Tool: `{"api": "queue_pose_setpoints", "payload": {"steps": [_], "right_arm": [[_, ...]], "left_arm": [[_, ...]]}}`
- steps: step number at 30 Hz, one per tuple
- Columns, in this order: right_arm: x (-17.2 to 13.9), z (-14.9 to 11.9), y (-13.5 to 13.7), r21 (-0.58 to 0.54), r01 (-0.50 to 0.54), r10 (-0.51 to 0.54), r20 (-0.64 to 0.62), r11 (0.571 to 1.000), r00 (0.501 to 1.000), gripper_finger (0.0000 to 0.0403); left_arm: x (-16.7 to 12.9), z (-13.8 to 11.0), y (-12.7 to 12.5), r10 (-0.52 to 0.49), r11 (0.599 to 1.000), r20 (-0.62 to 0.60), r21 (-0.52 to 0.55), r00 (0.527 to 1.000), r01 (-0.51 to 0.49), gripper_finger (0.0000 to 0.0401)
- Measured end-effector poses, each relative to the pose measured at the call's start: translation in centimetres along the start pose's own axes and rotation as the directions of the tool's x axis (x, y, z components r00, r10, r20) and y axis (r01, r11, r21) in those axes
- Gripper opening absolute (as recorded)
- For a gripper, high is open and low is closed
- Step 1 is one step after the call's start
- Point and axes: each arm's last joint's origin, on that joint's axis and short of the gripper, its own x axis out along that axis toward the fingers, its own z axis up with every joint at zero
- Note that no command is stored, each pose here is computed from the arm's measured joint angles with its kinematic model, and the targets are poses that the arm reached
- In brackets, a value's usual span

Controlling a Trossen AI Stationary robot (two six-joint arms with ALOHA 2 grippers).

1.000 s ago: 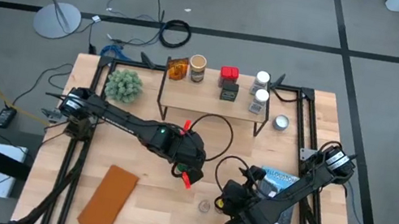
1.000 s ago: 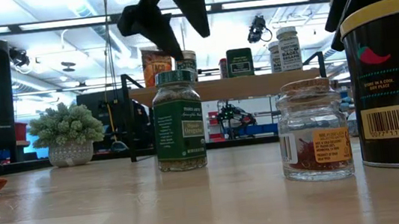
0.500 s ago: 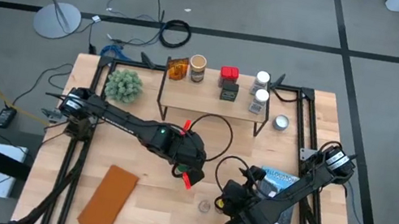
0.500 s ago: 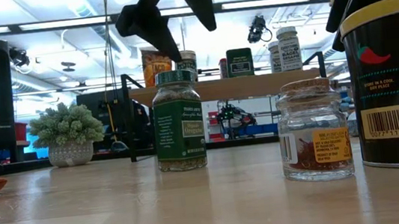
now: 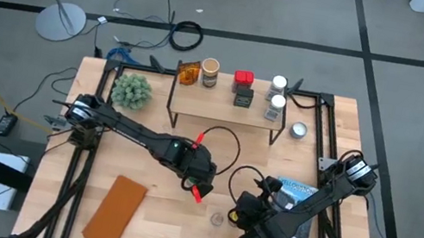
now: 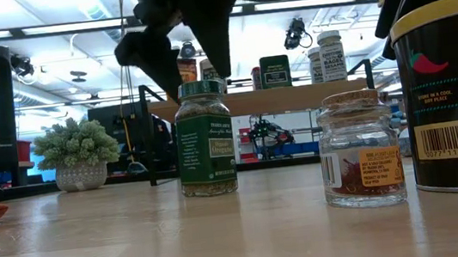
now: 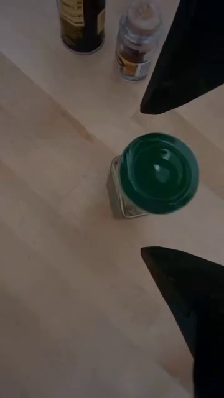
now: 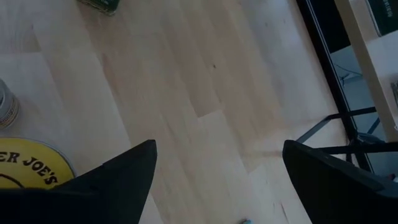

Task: Shelf spices
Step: Put the green seasoning bottle on the shelf

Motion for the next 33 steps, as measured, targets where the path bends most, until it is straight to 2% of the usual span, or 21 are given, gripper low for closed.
{"api": "queue_pose_setpoints", "payload": {"steps": [11,17,23,29,33], "right_arm": [[0.0,0.0,0.0,0.000,-0.001,0.001,-0.002,1.000,1.000,0.0346],[0.0,0.0,0.0,0.001,-0.004,0.004,-0.006,1.000,1.000,0.0346],[0.0,0.0,0.0,0.001,-0.005,0.005,-0.007,1.000,1.000,0.0346],[0.0,0.0,0.0,0.001,-0.004,0.004,-0.007,1.000,1.000,0.0346],[0.0,0.0,0.0,0.001,-0.004,0.004,-0.007,1.000,1.000,0.0346]], "left_arm": [[1.9,-0.7,0.3,-0.022,1.000,-0.004,-0.019,1.000,0.022,0.0369],[3.3,-1.4,1.2,0.012,0.998,-0.028,-0.056,1.000,-0.014,0.0365],[4.4,-1.7,1.7,0.011,0.997,-0.027,-0.077,1.000,-0.013,0.0347],[4.4,-1.1,1.8,0.001,0.999,0.007,-0.047,1.000,0.000,0.0323],[4.5,-1.0,1.9,-0.025,0.999,-0.043,-0.024,0.999,0.024,0.0299]]}}
